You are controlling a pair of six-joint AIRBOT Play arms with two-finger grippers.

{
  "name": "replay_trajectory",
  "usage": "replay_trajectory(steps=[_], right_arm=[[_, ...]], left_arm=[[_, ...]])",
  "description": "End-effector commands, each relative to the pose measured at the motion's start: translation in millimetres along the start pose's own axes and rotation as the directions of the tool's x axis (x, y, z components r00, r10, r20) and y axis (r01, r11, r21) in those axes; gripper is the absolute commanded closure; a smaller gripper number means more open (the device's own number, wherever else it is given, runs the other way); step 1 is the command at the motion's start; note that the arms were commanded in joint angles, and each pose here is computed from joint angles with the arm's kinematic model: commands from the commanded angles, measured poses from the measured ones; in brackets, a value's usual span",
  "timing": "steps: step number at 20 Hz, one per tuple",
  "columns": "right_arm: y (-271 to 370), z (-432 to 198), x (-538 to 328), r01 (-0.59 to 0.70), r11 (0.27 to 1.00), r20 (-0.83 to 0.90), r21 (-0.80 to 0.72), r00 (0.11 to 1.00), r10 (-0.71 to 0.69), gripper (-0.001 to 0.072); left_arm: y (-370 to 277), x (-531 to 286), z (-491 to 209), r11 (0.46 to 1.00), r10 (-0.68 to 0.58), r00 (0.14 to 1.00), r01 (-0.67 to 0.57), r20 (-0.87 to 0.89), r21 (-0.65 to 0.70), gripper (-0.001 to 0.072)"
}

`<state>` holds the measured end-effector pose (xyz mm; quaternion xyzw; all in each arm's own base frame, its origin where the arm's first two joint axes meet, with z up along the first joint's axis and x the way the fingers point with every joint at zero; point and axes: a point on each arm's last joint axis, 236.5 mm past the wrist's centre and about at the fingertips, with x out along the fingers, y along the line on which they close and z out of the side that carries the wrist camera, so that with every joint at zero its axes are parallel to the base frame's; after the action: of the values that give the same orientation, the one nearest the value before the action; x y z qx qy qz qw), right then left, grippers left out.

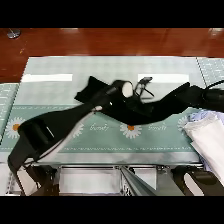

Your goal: Fold the shirts.

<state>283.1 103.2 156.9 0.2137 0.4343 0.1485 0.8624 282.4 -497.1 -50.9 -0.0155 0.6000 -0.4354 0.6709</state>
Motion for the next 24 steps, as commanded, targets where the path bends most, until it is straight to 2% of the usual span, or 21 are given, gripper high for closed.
replay_trajectory(steps=[1,2,5,6,8,11,13,16,19,20,21,22,24], right_arm=[[6,4,-3,-0.013,1.000,0.030,0.003,0.999,0.013,0.0633],[6,4,-3,-0.013,1.000,0.030,0.003,0.999,0.013,0.0601],[14,3,5,-0.057,0.998,0.008,0.003,0.998,0.057,0.0610],[24,4,12,-0.108,0.994,-0.009,-0.010,0.994,0.108,0.0678],[46,7,35,-0.187,0.982,-0.036,-0.024,0.982,0.186,0.0691],[90,16,87,-0.248,0.966,-0.111,-0.077,0.965,0.239,0.0690],[123,22,134,-0.284,0.953,-0.165,-0.110,0.950,0.264,0.0690],[157,17,214,-0.313,0.945,-0.265,-0.096,0.923,0.279,0.0691],[184,-9,287,-0.355,0.935,-0.359,-0.007,0.874,0.329,0.0687],[187,-15,302,-0.363,0.931,-0.382,0.032,0.857,0.347,0.0532],[189,-23,309,-0.374,0.924,-0.423,0.084,0.826,0.373,0.0242],[189,-25,304,-0.391,0.914,-0.460,0.103,0.796,0.393,0.0075],[167,-5,273,-0.402,0.912,-0.510,0.079,0.770,0.384,0.0085]], left_arm=[[-18,11,-14,0.999,-0.032,0.998,0.033,-0.051,0.022,0.0685],[-6,-6,-2,1.000,-0.028,0.999,0.028,-0.035,0.004,0.0684],[65,-99,47,0.994,0.012,0.996,-0.002,0.094,-0.114,0.0684],[90,-138,58,0.988,0.035,0.989,-0.012,0.146,-0.156,0.0684],[133,-232,70,0.977,0.095,0.958,-0.039,0.270,-0.208,0.0684],[162,-375,55,0.964,0.223,0.853,-0.122,0.472,-0.235,0.0684],[161,-437,23,0.950,0.298,0.771,-0.185,0.563,-0.251,0.0684],[145,-455,-39,0.932,0.357,0.719,-0.237,0.597,-0.273,0.0684],[150,-421,-82,0.918,0.381,0.704,-0.215,0.599,-0.332,0.0684],[156,-407,-92,0.912,0.387,0.711,-0.199,0.587,-0.360,0.0684],[163,-394,-100,0.905,0.390,0.726,-0.187,0.567,-0.383,0.0684],[170,-383,-107,0.899,0.391,0.741,-0.180,0.546,-0.399,0.0684],[178,-374,-110,0.893,0.392,0.756,-0.177,0.524,-0.413,0.0683]])
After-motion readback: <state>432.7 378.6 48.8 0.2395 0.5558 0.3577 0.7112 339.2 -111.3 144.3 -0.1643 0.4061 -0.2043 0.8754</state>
